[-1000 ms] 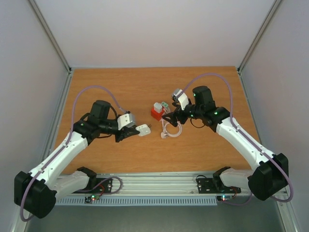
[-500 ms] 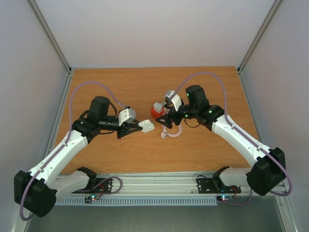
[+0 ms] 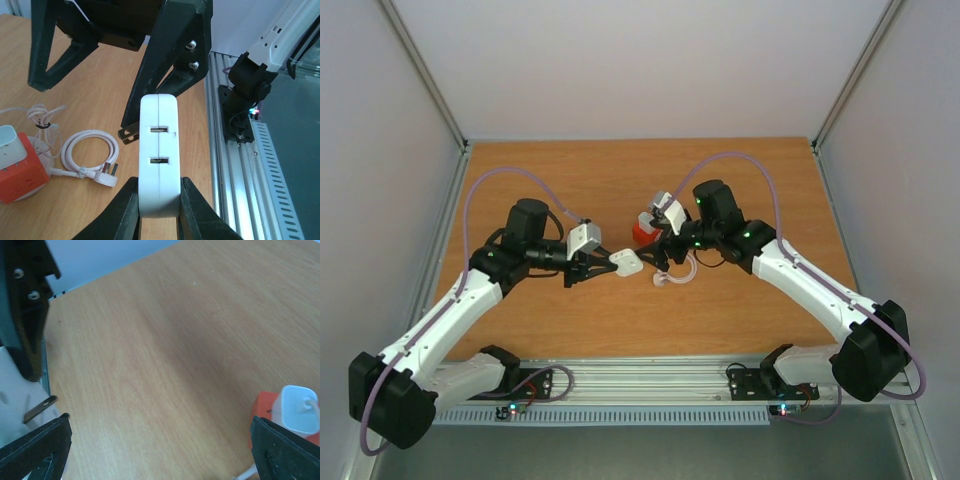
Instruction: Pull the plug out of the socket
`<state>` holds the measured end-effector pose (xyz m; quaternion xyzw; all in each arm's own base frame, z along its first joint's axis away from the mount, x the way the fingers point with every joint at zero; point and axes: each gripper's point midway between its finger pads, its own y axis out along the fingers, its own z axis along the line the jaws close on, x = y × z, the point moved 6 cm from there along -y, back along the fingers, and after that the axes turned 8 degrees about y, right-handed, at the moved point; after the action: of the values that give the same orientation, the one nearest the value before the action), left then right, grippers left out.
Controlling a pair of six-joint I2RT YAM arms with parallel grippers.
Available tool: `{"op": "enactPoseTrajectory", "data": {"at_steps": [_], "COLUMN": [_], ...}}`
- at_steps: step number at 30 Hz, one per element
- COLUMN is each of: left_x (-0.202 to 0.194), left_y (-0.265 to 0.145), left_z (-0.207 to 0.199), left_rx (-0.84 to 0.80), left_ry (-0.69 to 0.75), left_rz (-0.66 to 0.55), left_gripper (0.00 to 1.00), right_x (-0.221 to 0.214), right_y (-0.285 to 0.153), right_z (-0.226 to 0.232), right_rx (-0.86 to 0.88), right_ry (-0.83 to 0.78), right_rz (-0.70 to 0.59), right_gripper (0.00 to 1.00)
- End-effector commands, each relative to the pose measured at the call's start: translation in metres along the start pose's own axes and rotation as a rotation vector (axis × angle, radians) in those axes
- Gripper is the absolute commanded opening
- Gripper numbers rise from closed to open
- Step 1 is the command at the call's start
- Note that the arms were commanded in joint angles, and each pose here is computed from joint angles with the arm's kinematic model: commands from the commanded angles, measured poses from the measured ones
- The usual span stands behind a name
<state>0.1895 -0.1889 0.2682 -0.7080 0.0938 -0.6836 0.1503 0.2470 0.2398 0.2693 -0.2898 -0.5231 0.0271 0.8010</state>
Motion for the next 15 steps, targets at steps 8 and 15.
{"op": "enactPoseTrajectory", "data": {"at_steps": [8,15], "left_x": [0.02,0.009], "left_y": [-0.002,-0.007], "left_z": [0.008,-0.002], "left_rx": [0.02,0.033], "left_ry": [0.036,0.103], "left_rz": [-0.043,0.015], "left_gripper": [0.16,0.16], "right_x": [0.012,0.003], "right_y": [-0.003,-0.023], "right_z": [0.032,0.012], "right_rx": [0.122,0.097], "right_ry": [-0.044,-0.001], "right_rz": [-0.029,0.026], "right_gripper": [0.99,0.98]}}
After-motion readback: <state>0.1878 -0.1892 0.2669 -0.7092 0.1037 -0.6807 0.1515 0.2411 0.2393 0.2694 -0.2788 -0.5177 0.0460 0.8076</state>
